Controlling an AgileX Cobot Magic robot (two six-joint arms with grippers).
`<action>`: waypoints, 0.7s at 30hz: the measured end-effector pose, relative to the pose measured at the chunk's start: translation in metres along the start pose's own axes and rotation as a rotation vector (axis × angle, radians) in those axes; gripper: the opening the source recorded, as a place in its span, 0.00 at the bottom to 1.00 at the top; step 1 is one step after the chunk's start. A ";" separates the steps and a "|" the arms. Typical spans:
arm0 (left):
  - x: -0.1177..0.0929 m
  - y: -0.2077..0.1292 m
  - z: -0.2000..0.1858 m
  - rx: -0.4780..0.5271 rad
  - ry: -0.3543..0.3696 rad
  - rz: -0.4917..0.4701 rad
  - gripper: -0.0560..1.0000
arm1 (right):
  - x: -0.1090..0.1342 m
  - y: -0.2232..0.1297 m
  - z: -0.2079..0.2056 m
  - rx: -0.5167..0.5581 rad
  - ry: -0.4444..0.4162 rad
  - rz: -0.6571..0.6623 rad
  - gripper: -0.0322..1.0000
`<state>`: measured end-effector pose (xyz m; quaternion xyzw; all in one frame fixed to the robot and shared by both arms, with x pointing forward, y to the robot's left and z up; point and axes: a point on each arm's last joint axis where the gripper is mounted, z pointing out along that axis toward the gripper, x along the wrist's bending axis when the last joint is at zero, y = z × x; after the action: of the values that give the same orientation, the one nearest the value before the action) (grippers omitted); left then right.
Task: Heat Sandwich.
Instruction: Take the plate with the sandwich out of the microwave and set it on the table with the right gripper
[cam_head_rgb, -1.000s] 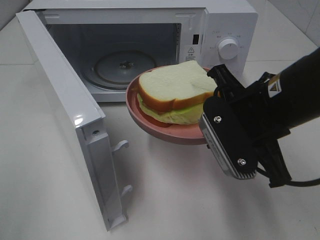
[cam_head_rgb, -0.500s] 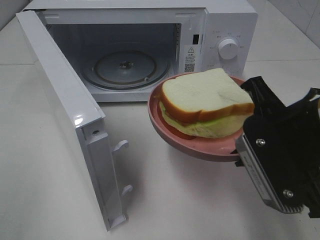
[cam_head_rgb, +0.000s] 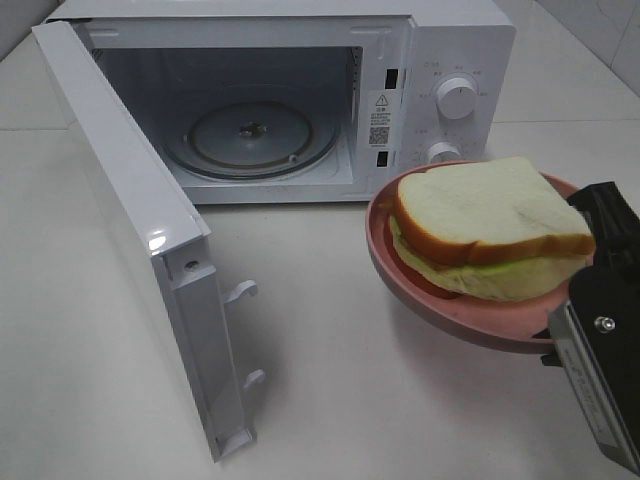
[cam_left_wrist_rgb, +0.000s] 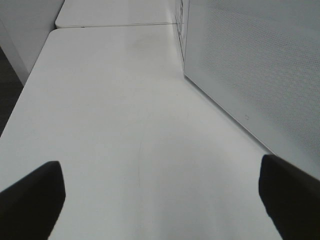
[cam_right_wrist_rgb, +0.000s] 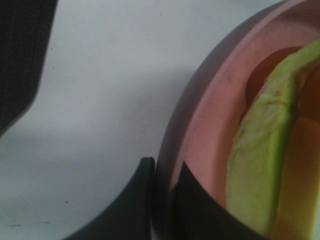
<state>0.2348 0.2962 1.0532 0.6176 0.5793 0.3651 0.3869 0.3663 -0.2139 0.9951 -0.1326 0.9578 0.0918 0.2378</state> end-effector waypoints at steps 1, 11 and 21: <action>0.000 0.000 0.000 0.000 0.000 0.000 0.99 | 0.002 -0.001 -0.001 0.009 -0.001 0.014 0.10; 0.000 0.000 0.000 0.000 0.001 0.001 0.99 | 0.007 -0.014 -0.006 0.129 -0.010 0.203 0.10; 0.000 0.000 0.000 0.000 0.001 0.001 0.99 | 0.002 -0.030 -0.009 0.288 -0.127 0.460 0.10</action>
<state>0.2348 0.2962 1.0532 0.6176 0.5793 0.3654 0.3865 0.3697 -0.2452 0.9990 0.1294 0.9491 0.0147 0.2869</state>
